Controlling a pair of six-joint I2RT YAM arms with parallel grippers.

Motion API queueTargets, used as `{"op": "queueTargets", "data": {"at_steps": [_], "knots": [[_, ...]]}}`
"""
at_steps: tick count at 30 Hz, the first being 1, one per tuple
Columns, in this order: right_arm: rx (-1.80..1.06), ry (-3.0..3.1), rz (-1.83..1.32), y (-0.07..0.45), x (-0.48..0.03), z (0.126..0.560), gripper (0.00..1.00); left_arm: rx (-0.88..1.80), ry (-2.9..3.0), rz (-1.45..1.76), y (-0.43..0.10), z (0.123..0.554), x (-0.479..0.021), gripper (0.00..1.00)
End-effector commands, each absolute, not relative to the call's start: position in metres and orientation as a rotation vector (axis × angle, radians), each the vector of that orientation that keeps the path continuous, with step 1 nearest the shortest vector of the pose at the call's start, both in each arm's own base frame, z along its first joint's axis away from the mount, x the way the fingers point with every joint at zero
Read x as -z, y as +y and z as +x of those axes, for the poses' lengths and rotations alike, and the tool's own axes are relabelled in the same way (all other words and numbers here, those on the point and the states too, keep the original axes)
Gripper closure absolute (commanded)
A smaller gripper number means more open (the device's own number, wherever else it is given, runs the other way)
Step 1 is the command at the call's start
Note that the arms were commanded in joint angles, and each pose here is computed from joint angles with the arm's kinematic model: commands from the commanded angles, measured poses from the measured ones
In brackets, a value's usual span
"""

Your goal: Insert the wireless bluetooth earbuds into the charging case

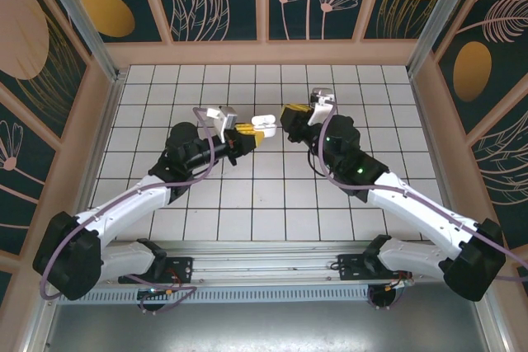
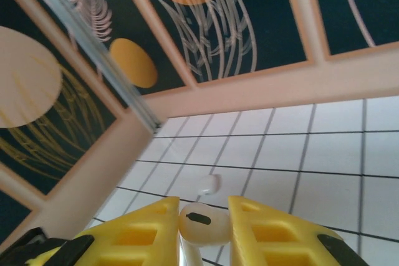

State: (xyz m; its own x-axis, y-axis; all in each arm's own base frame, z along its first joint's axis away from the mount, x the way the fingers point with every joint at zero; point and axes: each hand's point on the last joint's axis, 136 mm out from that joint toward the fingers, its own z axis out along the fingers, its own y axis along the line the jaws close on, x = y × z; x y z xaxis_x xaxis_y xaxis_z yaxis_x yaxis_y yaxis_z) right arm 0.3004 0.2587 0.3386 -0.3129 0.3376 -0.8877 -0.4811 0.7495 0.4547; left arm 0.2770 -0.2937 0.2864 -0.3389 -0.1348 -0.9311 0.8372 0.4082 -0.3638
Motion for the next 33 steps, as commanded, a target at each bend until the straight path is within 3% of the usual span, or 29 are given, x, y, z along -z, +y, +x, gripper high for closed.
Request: {"op": "queueTargets", "data": {"at_steps": [1, 11, 33], "knots": [[-0.922, 1.538, -0.184, 0.268, -0.376, 0.285, 0.76, 1.157, 1.548, 0.597, -0.301, 0.281, -0.310, 1.00], [-0.959, 1.499, -0.231, 0.282, -0.381, 0.282, 0.76, 1.186, 1.537, 0.553, -0.306, 0.279, -0.322, 1.00], [-0.960, 1.597, -0.281, 0.316, -0.342, 0.288, 0.76, 1.154, 1.526, 0.479, -0.295, 0.283, -0.334, 1.00]]}}
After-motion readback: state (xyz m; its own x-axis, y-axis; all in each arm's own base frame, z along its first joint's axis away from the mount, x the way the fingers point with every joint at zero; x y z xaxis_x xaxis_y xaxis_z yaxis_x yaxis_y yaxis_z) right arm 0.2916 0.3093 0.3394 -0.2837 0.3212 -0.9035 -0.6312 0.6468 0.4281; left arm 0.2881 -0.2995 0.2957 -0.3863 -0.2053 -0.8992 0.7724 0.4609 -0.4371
